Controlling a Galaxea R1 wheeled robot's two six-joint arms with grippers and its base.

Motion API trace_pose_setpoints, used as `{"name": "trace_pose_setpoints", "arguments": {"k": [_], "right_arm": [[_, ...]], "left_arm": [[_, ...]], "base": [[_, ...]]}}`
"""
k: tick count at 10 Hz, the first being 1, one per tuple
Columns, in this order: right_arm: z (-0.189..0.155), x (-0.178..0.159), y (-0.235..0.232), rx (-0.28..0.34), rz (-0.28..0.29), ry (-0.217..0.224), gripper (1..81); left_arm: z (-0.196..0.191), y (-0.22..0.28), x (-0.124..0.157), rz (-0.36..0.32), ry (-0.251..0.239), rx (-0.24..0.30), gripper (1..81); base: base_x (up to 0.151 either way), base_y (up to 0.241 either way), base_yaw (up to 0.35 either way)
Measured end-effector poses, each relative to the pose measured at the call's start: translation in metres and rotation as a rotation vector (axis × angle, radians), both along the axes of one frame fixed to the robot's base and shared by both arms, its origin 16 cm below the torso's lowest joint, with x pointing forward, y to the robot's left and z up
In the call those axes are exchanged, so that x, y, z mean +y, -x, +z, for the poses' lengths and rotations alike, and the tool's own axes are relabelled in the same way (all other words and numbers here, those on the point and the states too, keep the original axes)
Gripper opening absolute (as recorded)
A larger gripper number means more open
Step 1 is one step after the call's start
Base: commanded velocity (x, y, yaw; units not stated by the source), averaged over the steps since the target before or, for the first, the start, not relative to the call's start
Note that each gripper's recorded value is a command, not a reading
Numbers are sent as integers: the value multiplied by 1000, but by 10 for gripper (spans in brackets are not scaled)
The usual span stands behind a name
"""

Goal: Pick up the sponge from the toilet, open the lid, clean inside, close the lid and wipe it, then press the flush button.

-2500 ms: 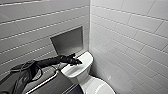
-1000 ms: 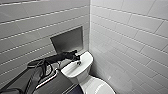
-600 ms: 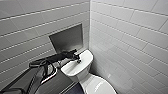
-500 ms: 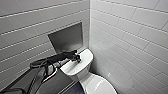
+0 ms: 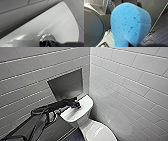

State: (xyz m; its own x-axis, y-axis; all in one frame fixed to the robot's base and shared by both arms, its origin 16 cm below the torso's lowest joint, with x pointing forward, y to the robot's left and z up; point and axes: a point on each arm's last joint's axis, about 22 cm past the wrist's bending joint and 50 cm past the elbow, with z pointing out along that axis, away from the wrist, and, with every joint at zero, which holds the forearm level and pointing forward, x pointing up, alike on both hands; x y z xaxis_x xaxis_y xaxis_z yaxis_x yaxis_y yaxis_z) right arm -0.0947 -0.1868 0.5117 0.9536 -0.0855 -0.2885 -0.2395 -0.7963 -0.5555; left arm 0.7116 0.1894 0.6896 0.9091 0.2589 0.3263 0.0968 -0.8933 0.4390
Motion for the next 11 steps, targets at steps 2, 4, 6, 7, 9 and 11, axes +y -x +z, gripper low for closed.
{"name": "trace_pose_setpoints", "arguments": {"k": [2,4,6,7,9,11], "right_arm": [[1,3,5,16,-1,-5,10],[1,4,5,15,-2,-5,10],[2,14,6,18,-6,-18,10],[2,17,6,18,-7,-21,10],[1,13,6,17,-5,-14,10],[0,13,6,17,-4,-13,10]], "left_arm": [[-13,-2,-3,3,-15,-1,10],[-14,-6,-6,0,-43,-16,10],[-15,-10,-9,-6,-67,-37,10],[-16,-11,-9,-9,-70,-40,10],[-16,-11,-7,-9,-68,-40,10],[-11,-11,-4,-12,-54,-35,10]], "base": [[0,0,0],[0,0,0],[0,0,0],[0,0,0],[0,0,0],[0,0,0]]}}
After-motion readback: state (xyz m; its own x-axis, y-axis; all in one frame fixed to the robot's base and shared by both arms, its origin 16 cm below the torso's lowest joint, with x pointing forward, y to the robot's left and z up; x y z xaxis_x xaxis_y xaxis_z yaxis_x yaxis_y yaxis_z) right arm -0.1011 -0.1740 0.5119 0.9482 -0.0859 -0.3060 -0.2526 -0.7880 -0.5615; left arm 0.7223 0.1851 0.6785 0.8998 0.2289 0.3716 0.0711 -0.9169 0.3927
